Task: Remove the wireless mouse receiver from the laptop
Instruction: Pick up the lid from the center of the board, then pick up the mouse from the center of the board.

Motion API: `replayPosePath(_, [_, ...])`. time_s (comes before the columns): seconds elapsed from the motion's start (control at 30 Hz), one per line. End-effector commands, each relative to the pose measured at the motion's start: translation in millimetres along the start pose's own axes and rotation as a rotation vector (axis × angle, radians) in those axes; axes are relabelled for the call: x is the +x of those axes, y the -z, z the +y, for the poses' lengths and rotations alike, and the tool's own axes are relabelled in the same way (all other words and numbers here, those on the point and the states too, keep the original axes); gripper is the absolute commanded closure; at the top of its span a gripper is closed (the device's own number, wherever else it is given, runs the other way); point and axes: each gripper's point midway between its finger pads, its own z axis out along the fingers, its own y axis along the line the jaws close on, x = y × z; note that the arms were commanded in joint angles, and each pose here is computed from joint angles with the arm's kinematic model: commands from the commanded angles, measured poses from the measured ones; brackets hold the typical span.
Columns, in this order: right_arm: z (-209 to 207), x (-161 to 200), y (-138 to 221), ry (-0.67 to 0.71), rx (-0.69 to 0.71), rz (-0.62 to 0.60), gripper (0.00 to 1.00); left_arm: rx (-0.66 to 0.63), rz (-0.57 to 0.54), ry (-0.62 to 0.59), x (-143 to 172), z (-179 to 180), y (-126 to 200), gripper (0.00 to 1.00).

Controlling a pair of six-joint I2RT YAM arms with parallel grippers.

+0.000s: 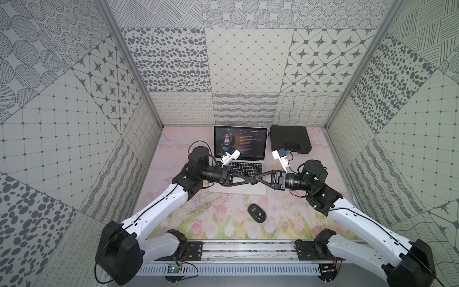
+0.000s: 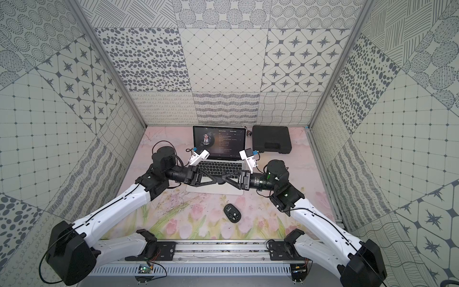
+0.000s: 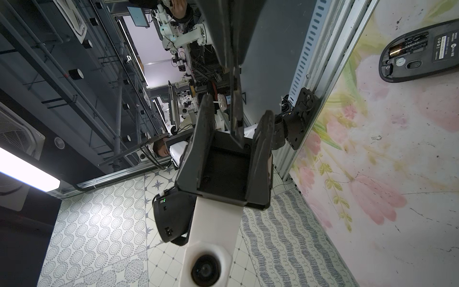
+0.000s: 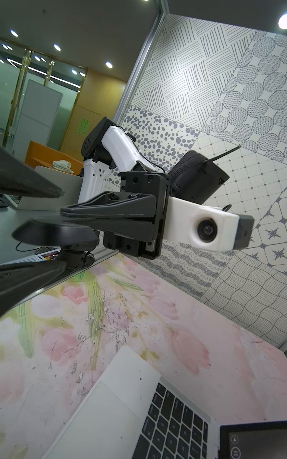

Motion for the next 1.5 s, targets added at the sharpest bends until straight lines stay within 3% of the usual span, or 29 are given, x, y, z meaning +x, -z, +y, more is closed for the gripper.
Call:
replayPosePath(0.0, [15, -7, -1, 0.048, -0.047, -0.016, 0.59, 0.036, -0.008, -0.073, -4, -12, 0, 1.0])
replayPosePath(0.17, [13, -10, -3, 0.049, -0.044, -0.026, 0.79, 0.035, -0.004, -0.061, -3, -10, 1, 1.0])
replayPosePath(0.33, [18, -13, -4, 0.078, -0.059, -0.04, 0.93, 0.033, 0.001, -0.043, -1, -7, 0, 1.0])
replayPosePath(0.4, [19, -14, -4, 0.086, -0.061, -0.042, 0.96, 0.027, 0.0, -0.044, 0, -7, 1, 0.78])
replayPosePath(0.47, [18, -14, -3, 0.085, -0.059, -0.043, 1.0, 0.015, -0.002, -0.043, 2, -5, 1, 0.68])
replayPosePath(0.53, [19, -13, -3, 0.085, -0.061, -0.043, 1.0, -0.003, -0.006, -0.048, 5, -2, 3, 0.45])
replayPosePath(0.6, [19, -13, 0, 0.081, -0.05, -0.048, 1.0, -0.037, -0.013, -0.059, 8, 3, 5, 0.1])
replayPosePath(0.63, [18, -13, 2, 0.081, -0.033, -0.051, 1.0, -0.066, -0.022, -0.07, 10, 7, 8, 0.01])
replayPosePath(0.77, [-10, -9, 28, 0.036, 0.157, -0.107, 1.0, -0.223, -0.08, -0.151, 24, 32, 19, 0.01])
replayPosePath(0.87, [-34, 3, 53, -0.032, 0.267, -0.172, 1.0, -0.333, -0.066, -0.379, 50, 54, 18, 0.0])
replayPosePath(1.03, [-54, 29, 74, -0.091, 0.342, -0.192, 1.0, -0.411, 0.093, -0.728, 79, 70, -1, 0.01])
replayPosePath(1.27, [-76, 48, 79, -0.131, 0.37, -0.184, 1.0, -0.263, 0.493, -1.072, 121, 114, -24, 0.01])
replayPosePath(1.47, [-75, 46, 84, -0.106, 0.371, -0.2, 1.0, -0.208, 0.568, -1.245, 113, 125, -42, 0.03])
